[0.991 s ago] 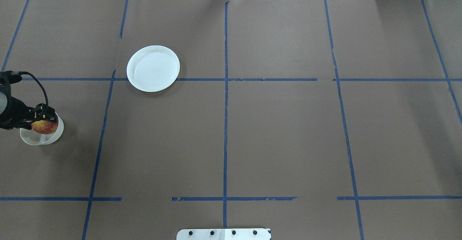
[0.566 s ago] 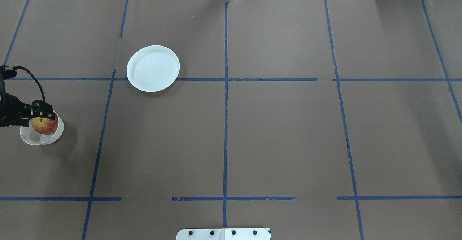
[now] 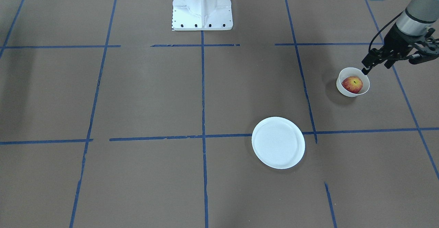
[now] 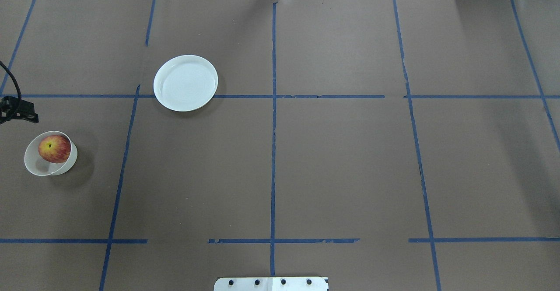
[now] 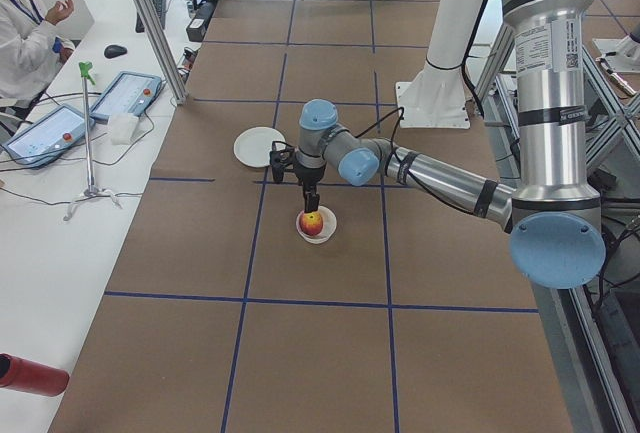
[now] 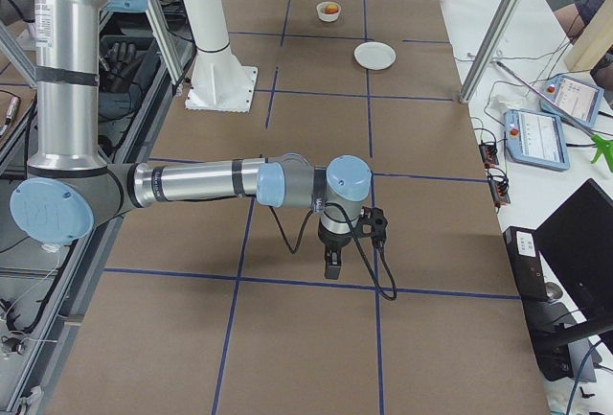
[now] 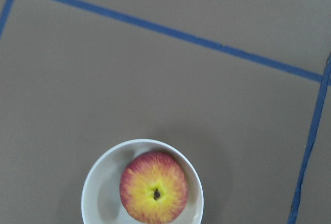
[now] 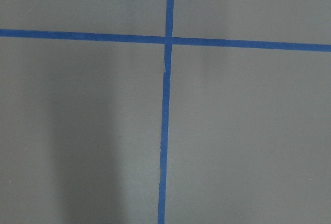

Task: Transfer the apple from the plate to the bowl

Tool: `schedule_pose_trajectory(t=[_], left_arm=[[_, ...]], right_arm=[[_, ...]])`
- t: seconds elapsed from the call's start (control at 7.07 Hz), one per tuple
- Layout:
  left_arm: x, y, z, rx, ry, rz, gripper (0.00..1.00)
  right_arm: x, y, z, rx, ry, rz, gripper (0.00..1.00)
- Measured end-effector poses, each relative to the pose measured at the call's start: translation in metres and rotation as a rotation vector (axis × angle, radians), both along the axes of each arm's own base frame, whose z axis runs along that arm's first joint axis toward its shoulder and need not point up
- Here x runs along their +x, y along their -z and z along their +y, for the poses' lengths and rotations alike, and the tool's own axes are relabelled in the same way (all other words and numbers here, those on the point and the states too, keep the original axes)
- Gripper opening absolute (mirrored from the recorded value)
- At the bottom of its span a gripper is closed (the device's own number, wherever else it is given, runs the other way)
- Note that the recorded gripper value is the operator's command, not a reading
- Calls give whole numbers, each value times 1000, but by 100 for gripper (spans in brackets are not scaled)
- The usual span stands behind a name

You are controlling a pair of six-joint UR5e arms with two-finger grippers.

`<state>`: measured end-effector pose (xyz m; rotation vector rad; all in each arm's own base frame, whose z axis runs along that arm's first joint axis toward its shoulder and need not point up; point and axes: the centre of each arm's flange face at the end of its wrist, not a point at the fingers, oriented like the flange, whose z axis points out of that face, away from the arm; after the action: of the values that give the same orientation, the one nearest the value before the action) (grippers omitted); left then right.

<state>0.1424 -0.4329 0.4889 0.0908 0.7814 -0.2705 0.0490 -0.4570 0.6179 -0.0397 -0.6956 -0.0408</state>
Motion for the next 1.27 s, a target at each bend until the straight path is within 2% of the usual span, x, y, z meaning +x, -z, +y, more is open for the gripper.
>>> schedule_pose_trajectory(t=[0.28,0.57,0.71,0.99,1.27], left_arm=[[-67,-28,3,97,-91,-18,100],[-150,-72,20,168,-138,-36,100],[-186,-86,26,162,-141,-58,100],[-247,-94,2,112,-161,-85,100],[-264,-120,-8,63,-164,-72,100]], right_arm=[[0,0,0,1,1,0,100],[0,0,0,1,0,0,100],[0,0,0,1,0,0,100],[0,0,0,1,0,0,100],[0,0,0,0,0,0,100]])
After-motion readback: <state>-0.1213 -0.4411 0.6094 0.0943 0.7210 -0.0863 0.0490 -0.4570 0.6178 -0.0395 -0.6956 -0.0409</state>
